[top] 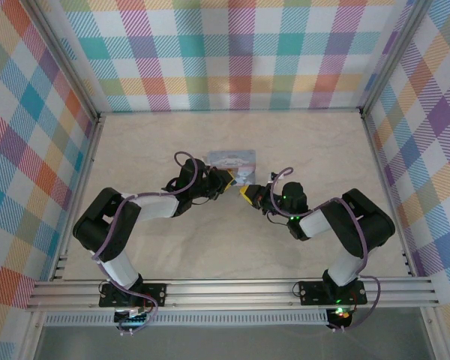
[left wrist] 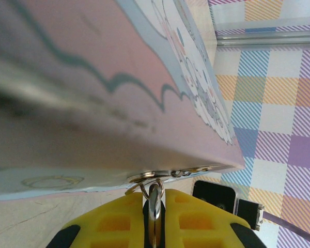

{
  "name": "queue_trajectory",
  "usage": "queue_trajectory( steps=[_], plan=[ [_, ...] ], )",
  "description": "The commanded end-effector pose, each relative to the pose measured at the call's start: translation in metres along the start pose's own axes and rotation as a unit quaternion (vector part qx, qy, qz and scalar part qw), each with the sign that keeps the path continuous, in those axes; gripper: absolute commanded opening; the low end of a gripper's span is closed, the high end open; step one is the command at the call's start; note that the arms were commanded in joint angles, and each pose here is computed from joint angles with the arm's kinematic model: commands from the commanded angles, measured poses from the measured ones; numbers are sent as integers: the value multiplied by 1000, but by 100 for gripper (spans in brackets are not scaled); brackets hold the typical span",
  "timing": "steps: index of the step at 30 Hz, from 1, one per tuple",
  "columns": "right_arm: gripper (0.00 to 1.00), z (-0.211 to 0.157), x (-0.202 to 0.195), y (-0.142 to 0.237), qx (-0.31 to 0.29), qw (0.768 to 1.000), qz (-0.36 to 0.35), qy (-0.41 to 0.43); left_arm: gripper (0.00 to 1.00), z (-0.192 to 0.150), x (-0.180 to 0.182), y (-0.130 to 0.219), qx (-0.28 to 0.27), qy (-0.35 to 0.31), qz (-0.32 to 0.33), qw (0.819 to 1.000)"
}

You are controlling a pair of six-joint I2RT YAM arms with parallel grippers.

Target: Unlock a padlock with a key

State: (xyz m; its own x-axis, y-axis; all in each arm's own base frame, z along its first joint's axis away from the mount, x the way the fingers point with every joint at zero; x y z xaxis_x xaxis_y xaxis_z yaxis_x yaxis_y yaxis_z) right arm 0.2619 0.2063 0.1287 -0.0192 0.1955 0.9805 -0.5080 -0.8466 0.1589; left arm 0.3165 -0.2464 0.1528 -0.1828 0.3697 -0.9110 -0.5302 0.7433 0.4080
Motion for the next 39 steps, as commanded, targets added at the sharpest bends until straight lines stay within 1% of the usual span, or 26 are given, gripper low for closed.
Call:
queue_trajectory(
  steps=[1,15,30,39],
  plan=[
    [0,0,12,-1,-4,999,28,15,11,-2,-9,-1,6,-3,-32,999],
    [0,5,18,-13,3,999,33,21,11,-3,-8,-1,6,0,-36,999],
    [0,-4,12,6,-7,1000,14,22,11,1,-9,-1,0,0,-37,999],
    [0,1,12,-5,-1,1000,14,25,11,0,-8,-2,3,5,-40,999]
  ],
)
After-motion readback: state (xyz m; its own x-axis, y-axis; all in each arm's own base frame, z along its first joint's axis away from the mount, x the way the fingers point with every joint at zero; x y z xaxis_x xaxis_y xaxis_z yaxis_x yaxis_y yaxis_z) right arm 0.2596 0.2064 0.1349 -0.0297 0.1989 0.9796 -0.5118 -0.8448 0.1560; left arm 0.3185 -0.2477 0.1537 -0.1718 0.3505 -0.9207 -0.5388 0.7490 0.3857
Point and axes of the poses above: each hand's point on the last joint's axis, 136 mm out from that joint toward the fingers, its own y axis back along the fingers, its own x axis along the line the jaws close on, z = x × y, the point moved 8 cm from there along y, back along the fingers, and after that the axes turned 1 degree about y, right-handed, at the moved point
